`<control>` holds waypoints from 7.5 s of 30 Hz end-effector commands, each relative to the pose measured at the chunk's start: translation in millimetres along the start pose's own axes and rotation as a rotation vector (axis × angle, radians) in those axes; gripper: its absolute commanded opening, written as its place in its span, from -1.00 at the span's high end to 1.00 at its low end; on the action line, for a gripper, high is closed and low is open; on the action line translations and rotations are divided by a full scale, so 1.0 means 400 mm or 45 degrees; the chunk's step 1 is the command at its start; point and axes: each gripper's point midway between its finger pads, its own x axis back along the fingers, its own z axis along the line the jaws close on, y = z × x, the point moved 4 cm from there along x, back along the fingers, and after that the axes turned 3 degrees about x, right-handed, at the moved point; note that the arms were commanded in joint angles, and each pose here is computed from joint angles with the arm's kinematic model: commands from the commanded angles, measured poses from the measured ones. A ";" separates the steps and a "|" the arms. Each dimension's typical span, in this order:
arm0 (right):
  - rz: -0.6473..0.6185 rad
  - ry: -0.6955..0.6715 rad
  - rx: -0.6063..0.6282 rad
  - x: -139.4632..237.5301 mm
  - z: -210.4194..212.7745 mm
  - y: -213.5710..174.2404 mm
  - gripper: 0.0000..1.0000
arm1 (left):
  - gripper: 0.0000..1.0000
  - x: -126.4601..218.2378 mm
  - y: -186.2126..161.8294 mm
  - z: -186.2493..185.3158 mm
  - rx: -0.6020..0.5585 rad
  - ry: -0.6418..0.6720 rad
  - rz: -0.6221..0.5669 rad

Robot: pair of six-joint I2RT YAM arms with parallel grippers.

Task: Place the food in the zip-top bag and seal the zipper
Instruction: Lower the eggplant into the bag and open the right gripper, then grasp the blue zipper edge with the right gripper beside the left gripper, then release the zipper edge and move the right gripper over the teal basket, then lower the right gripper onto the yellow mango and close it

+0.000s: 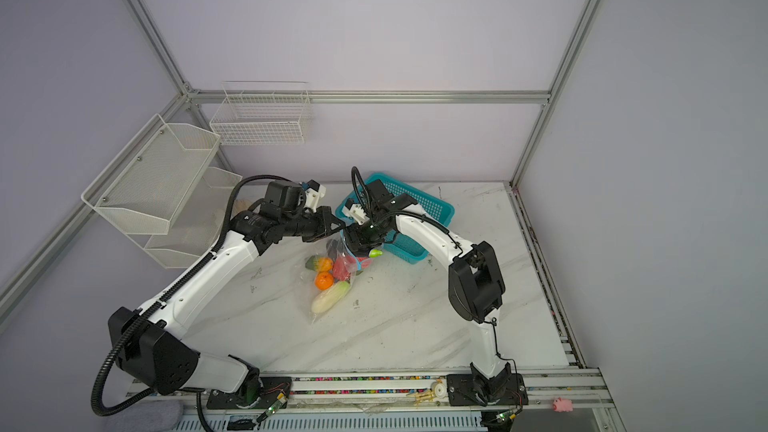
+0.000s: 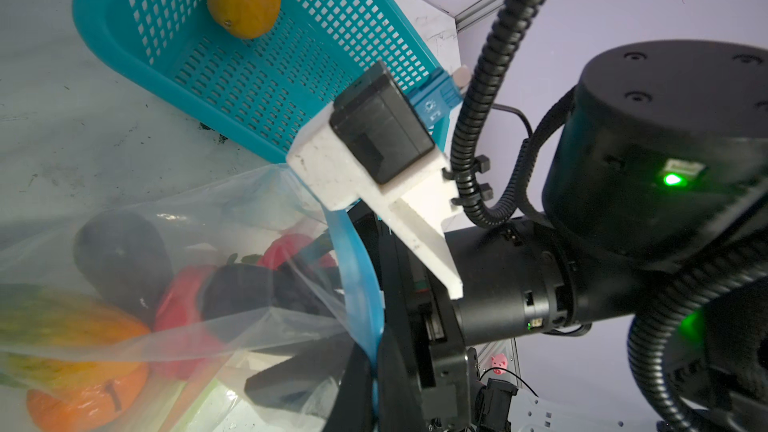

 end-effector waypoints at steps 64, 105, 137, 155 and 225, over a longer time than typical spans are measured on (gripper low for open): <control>-0.422 -0.019 -0.320 0.220 -0.027 -0.099 0.62 | 1.00 0.056 -0.034 -0.055 -0.055 -0.089 0.009; -0.477 0.121 -0.077 0.240 0.158 0.047 0.94 | 1.00 0.402 0.005 -0.158 -0.219 0.043 -0.412; -0.470 0.095 -0.124 0.211 0.039 0.001 0.42 | 1.00 0.158 -0.050 0.024 -0.074 0.144 -0.132; -0.767 -0.537 -0.045 0.285 -0.212 0.203 -0.07 | 1.00 0.083 -0.061 0.067 -0.035 0.148 -0.061; -0.627 -0.776 -0.197 -0.131 -0.643 0.342 -0.74 | 1.00 0.011 -0.052 0.084 0.011 0.140 0.025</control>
